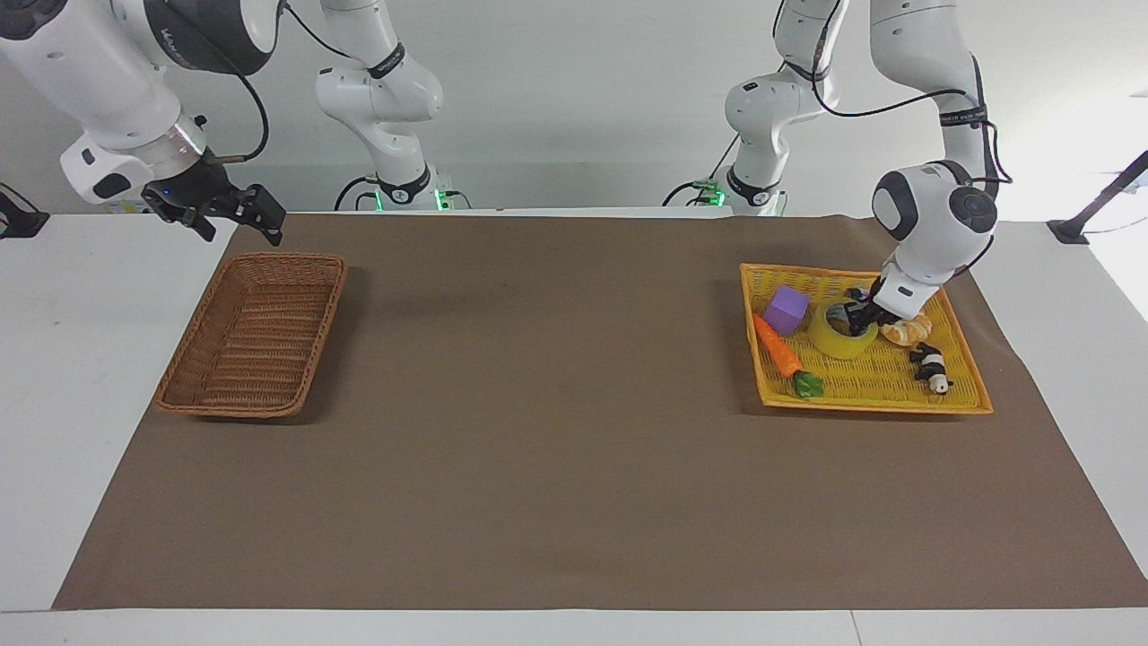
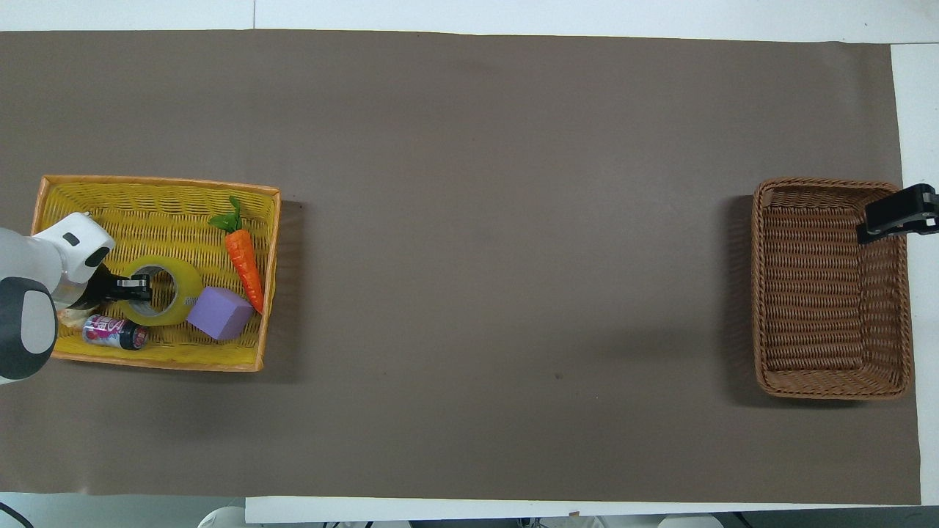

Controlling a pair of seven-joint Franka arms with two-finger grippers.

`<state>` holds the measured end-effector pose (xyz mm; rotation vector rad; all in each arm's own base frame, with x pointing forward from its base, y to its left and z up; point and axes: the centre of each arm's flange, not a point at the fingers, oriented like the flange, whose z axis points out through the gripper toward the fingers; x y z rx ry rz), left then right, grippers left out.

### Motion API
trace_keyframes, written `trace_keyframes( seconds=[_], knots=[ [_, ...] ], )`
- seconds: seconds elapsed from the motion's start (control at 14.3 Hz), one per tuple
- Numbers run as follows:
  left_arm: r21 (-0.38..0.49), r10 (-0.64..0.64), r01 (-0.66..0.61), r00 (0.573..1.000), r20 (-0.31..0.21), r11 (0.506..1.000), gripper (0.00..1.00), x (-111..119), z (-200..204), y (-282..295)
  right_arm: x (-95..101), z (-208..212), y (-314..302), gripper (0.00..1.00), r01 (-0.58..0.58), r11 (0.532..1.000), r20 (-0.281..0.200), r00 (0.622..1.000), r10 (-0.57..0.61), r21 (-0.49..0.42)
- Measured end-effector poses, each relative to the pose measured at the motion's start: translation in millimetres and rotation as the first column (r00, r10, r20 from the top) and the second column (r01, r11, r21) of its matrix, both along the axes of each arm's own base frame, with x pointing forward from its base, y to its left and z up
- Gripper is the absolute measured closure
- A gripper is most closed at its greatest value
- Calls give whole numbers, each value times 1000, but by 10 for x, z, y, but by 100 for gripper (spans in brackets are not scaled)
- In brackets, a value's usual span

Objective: Move tape to another basket
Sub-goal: 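Lift the tape with the left gripper while the right gripper approaches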

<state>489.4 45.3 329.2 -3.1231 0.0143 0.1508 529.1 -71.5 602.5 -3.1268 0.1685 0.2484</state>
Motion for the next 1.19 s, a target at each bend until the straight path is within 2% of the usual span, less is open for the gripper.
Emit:
trace_keyframes(
  seconds=[0.21, 0.35, 0.56, 0.7, 0.84, 0.91, 1.05, 1.19],
  knots=[
    [-6, -37, 36, 997, -63, 999, 78, 319, 784, -360, 0, 0, 0, 0, 0, 1000, 0, 1000, 0, 0],
    [-41, -10, 7, 998, -66, 999, 78, 442, 1420, -802, 0, 0, 0, 0, 0, 1000, 0, 1000, 0, 0],
    [-111, 49, -54, 998, -45, 992, 78, 409, 2031, -1688, 0, 0, 0, 0, 0, 1000, 0, 1000, 0, 0],
    [-142, 96, -100, 995, -35, 985, 78, 288, 2166, -2304, -5, -4, 8, 0, -3, 1000, -5, 1000, 3, 1],
    [-200, 121, -131, 991, -59, 971, 78, 179, 2233, -2700, -40, -14, 42, 0, -42, 999, -29, 999, 43, 13],
    [-254, 139, -157, 987, -85, 954, 78, 161, 2305, -2833, -48, -12, 79, 0, -73, 996, -25, 997, 75, 50],
    [-340, 143, -178, 982, -127, 923, 78, 123, 2428, -3065, -39, -23, 220, 0, -82, 974, 7, 997, 83, 213],
    [-362, 136, -175, 982, -131, 916, 78, 9, 2477, -3386, -5, -76, 397, 0, -74, 919, 59, 997, 55, 386]
  ],
)
